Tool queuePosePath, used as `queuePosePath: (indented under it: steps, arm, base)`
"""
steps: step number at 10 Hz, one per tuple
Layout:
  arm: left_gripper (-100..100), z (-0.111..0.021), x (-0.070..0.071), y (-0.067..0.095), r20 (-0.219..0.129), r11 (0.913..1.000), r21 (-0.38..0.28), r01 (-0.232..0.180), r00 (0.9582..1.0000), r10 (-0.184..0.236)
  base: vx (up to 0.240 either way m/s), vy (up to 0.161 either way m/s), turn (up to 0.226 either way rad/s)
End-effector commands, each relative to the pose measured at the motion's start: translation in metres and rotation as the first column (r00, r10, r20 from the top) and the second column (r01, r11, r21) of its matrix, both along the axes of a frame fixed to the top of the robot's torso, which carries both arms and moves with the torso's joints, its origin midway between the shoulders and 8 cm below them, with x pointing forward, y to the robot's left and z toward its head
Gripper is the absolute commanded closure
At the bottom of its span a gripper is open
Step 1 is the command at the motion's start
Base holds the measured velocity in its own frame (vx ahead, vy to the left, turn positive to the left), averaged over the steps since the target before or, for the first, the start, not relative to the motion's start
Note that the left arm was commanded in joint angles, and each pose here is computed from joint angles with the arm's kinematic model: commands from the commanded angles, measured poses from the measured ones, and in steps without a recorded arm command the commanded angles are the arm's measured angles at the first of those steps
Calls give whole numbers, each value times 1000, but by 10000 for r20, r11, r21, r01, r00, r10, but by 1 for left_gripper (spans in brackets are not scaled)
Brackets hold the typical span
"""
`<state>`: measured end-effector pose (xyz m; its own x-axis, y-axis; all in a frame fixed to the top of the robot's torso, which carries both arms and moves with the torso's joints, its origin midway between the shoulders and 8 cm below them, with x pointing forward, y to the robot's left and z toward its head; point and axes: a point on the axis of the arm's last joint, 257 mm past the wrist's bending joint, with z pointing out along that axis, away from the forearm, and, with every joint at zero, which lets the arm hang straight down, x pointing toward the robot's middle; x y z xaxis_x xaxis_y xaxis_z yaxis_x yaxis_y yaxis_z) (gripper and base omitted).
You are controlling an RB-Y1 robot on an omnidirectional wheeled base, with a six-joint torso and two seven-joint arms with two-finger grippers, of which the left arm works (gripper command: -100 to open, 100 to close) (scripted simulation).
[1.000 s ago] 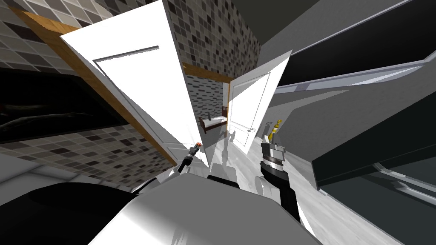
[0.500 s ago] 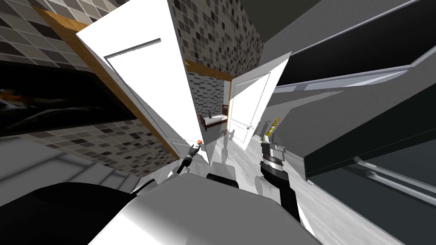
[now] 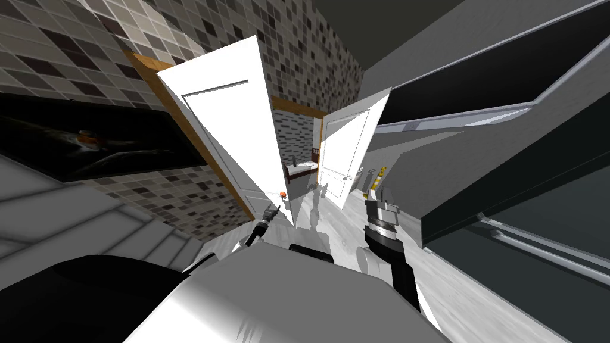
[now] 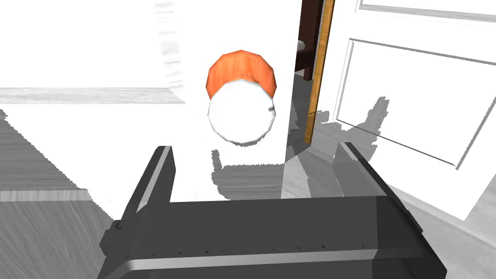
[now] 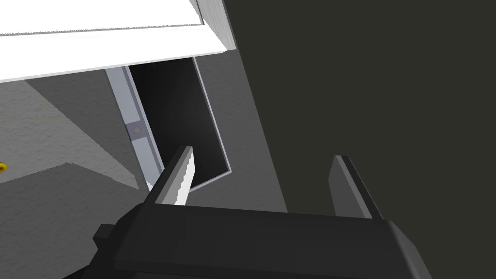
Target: Pull the door open
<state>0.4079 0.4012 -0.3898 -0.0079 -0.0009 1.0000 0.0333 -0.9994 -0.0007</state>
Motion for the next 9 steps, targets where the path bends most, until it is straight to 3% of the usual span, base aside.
queuePosePath:
  steps: [1, 5, 6, 9]
  arm:
    - [-100, 0, 1, 0, 32, 10000, 13, -72, 10000, 72]
    - [-100, -2, 1, -1, 69, 9997, 14, -236, 9997, 236]
    - [100, -2, 1, -1, 69, 9997, 14, -236, 9997, 236]
    - [100, -2, 1, -1, 69, 9997, 14, -236, 9997, 236]
  base:
    - [204, 54, -58]
    - [197, 39, -50]
    - [-8, -3, 1]
    - [-30, -4, -2]
